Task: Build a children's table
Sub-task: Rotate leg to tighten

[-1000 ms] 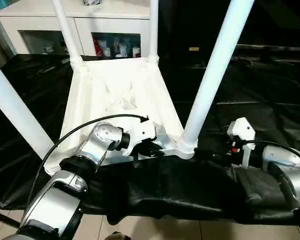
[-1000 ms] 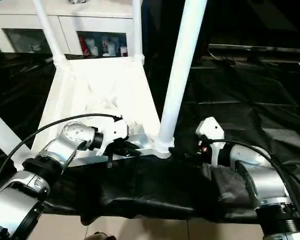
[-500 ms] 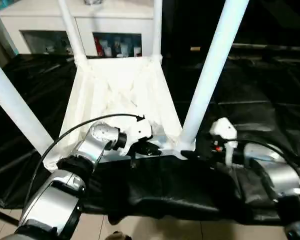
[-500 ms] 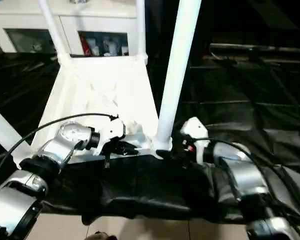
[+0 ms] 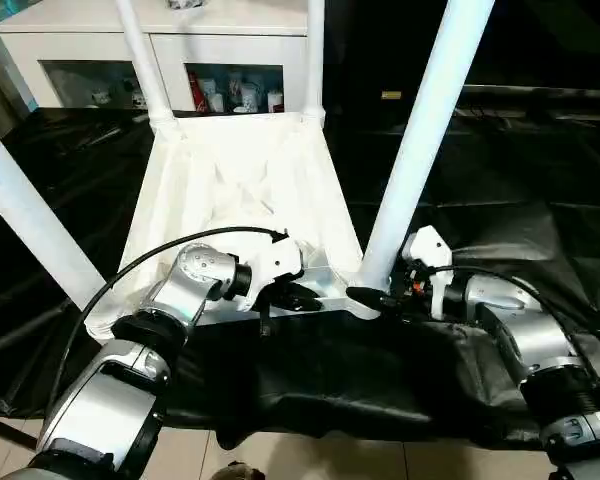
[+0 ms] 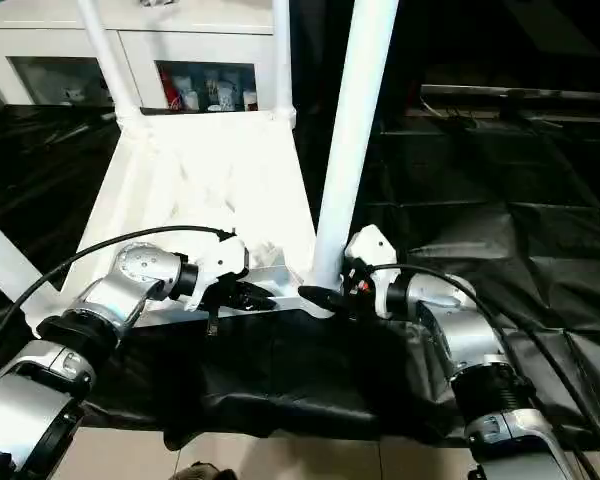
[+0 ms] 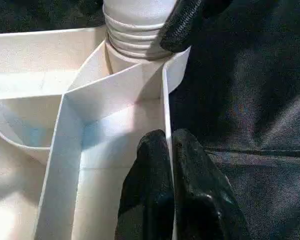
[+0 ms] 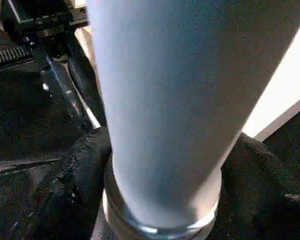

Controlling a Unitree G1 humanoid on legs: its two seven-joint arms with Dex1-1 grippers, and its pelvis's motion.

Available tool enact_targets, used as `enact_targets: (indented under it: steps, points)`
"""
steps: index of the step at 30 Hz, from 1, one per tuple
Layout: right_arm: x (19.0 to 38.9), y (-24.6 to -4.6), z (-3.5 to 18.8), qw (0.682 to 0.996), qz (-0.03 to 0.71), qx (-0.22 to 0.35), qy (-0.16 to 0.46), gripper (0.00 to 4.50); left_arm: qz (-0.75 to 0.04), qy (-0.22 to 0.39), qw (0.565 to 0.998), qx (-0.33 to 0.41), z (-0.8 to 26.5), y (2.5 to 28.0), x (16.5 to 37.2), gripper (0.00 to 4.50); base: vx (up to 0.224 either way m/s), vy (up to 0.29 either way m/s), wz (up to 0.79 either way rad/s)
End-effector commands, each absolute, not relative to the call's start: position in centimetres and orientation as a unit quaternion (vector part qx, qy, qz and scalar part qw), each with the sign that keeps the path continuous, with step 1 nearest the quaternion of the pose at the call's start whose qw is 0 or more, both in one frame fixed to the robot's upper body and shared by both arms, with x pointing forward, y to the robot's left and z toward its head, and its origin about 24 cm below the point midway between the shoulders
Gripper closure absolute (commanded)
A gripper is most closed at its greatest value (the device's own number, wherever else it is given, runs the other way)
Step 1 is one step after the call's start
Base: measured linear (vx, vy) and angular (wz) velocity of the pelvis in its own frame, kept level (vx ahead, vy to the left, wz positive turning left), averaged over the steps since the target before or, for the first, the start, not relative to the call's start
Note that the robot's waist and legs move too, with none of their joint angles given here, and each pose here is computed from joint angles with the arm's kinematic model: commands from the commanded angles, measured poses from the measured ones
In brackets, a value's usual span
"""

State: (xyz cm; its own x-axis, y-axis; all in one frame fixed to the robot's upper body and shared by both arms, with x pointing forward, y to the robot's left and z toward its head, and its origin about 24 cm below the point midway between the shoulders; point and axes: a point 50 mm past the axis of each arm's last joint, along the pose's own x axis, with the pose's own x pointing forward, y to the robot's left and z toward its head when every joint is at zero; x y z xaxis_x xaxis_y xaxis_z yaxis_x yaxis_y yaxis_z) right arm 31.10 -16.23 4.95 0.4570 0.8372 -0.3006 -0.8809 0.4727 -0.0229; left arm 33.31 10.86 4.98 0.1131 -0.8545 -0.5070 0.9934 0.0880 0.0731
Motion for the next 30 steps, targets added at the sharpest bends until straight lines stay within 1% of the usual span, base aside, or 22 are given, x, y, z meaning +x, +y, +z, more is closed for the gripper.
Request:
enact_targets:
  steps: [1,3,9,10,13,15,16,18,19,20,21,22,23,24,25,26,27,30]
  points:
    - [31.4,-16.3,5.2,0.847,0.507,-0.099,0.124,1.49,-0.644,0.174,0.718,0.198,4.9,11.2,33.3,4.5,0.0,0.0,0.0]
    - [31.4,-16.3,5.0,0.846,0.508,-0.099,0.126,1.71,-0.641,0.175,0.72,0.198,4.9,11.3,33.4,4.5,0.0,0.0,0.0]
    - [31.2,-16.2,4.4,0.845,0.51,-0.088,0.134,1.78,-0.63,0.175,0.731,0.197,4.8,11.4,33.5,4.5,0.0,0.0,0.0]
    - [31.1,-16.0,3.9,0.85,0.502,-0.078,0.138,1.78,-0.616,0.174,0.743,0.198,4.7,11.4,33.7,4.5,0.0,0.0,0.0]
    - [31.4,-15.6,2.7,0.884,0.443,-0.049,0.14,1.78,-0.564,0.173,0.783,0.2,4.7,10.8,34.5,4.5,0.0,0.0,0.0]
    - [31.7,-15.1,1.8,0.913,0.382,-0.023,0.145,1.78,-0.528,0.172,0.81,0.19,4.7,9.9,35.0,4.5,0.0,0.0,0.0]
    - [31.9,-15.0,1.6,0.921,0.361,-0.014,0.146,1.79,-0.519,0.17,0.817,0.187,4.8,9.6,35.2,4.5,0.0,0.0,0.0]
    - [31.9,-15.0,1.6,0.921,0.361,-0.014,0.146,1.79,-0.519,0.17,0.817,0.187,4.8,9.6,35.2,4.5,0.0,0.0,0.0]
    - [32.1,-14.7,1.3,0.934,0.325,-0.003,0.15,1.79,-0.508,0.166,0.825,0.184,4.9,8.9,35.4,4.5,0.0,0.0,0.0]
    - [32.5,-13.8,0.8,0.947,0.28,0.006,0.157,1.79,-0.491,0.161,0.837,0.178,5.1,7.8,35.7,4.5,0.0,0.0,0.0]
    - [32.5,-13.8,0.8,0.947,0.28,0.006,0.157,1.79,-0.491,0.161,0.837,0.178,5.1,7.8,35.7,4.5,0.0,0.0,0.0]
    - [32.8,-13.0,0.6,0.954,0.251,0.012,0.164,1.79,-0.477,0.157,0.847,0.174,5.3,6.9,35.9,4.5,0.0,0.0,0.0]
    - [32.9,-10.8,0.5,0.951,0.261,0.007,0.163,1.79,-0.463,0.151,0.857,0.167,5.5,5.7,36.0,4.5,0.0,0.0,0.0]
    - [32.9,-10.5,0.5,0.951,0.263,0.005,0.163,1.79,-0.461,0.15,0.859,0.166,5.6,5.6,36.1,4.5,0.0,0.0,0.0]
    - [32.9,-10.5,0.5,0.951,0.263,0.005,0.163,1.45,-0.461,0.15,0.859,0.166,5.6,5.6,36.1,4.5,0.0,0.0,0.0]
    - [32.7,-9.1,0.8,0.942,0.302,-0.002,0.149,1.24,-0.465,0.146,0.857,0.169,5.5,5.1,36.0,4.5,0.0,0.0,0.0]
    - [32.7,-8.9,0.9,0.94,0.308,-0.003,0.146,1.24,-0.467,0.145,0.856,0.17,5.5,5.1,35.9,4.5,0.0,0.0,0.0]
    - [32.5,-8.5,1.3,0.93,0.342,-0.014,0.131,0.87,-0.482,0.142,0.847,0.175,5.3,5.1,35.7,4.5,0.0,0.0,0.0]
